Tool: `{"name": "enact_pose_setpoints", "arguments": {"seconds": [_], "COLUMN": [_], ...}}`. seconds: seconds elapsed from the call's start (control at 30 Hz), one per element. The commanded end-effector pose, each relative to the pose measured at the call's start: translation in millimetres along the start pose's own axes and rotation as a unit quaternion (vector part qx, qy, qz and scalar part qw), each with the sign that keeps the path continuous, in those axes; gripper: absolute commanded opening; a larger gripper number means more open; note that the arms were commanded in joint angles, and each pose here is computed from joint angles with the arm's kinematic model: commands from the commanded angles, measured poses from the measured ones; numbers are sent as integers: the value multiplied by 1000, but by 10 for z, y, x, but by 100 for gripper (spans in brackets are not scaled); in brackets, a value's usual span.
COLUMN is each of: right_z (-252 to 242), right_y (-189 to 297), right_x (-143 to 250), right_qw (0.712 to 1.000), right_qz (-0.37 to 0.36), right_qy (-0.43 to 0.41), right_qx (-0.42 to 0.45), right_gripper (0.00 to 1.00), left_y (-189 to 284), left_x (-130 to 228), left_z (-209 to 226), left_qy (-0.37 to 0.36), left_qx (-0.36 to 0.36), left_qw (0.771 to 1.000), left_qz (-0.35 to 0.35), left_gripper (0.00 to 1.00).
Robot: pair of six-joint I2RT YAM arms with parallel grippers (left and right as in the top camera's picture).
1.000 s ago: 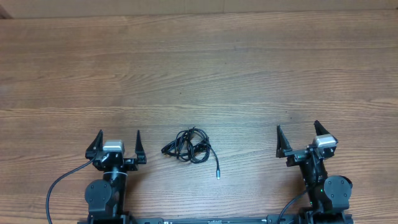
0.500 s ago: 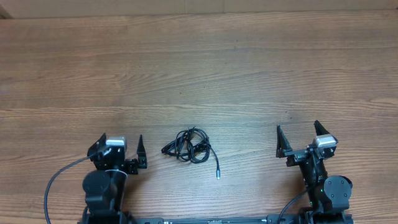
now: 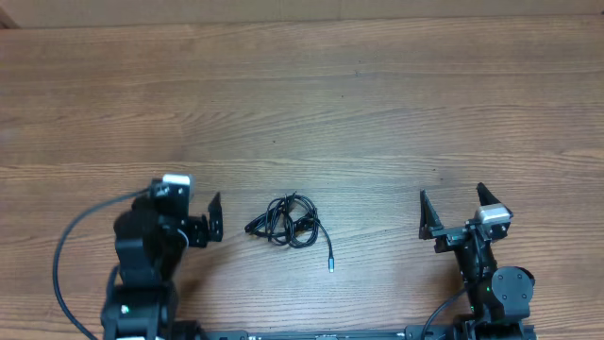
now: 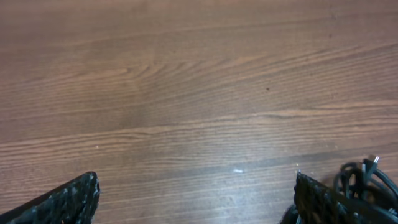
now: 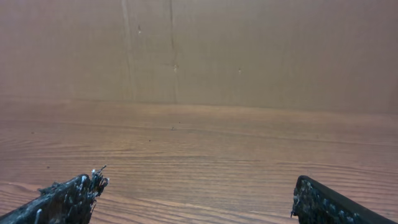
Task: Untangle cables
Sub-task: 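Move the left gripper forward and over the tangled black cable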
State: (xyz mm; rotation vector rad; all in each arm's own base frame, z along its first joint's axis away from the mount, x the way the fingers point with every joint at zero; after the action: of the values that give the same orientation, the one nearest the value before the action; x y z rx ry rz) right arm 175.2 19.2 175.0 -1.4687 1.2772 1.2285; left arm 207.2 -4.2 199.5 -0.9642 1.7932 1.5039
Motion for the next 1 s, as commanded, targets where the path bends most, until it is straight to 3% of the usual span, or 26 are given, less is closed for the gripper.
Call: {"name": "enact_pose_setpoints", "arguments": {"seconds": [0.0,0.4,0.97], "right_z": [-12,-12,-13], "right_y": [0,0,0], "right_x": [27,27,27], "right_qw": [1000,1000,1000], "right_qz": [1,1,1], "right_qy": [0,0,0], "right_qx": [7,7,8], "right_gripper": [100,100,100], "left_y": [17,-22,91], "left_x": [-232,-596,-751], "left_z": [-39,-87,-114], "left_qy": [-7,14,33], "left_qx": [8,6,-9], "left_qw": [1000,999,992], "left_qz": [6,50,121], "left_gripper": [99,100,99]}}
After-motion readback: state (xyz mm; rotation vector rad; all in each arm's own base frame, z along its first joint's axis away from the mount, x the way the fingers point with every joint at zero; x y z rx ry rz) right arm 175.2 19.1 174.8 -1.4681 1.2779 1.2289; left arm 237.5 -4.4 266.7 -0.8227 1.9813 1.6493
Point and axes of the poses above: each gripper's point midway between its finger pads, its own y axis back along the fingers, its own z axis along the line the jaws close on, x = y × z, the point moved 7 cm from there along y, back along the fingers, and after that the axes turned 12 degrees about y, right-handed, at the moved point
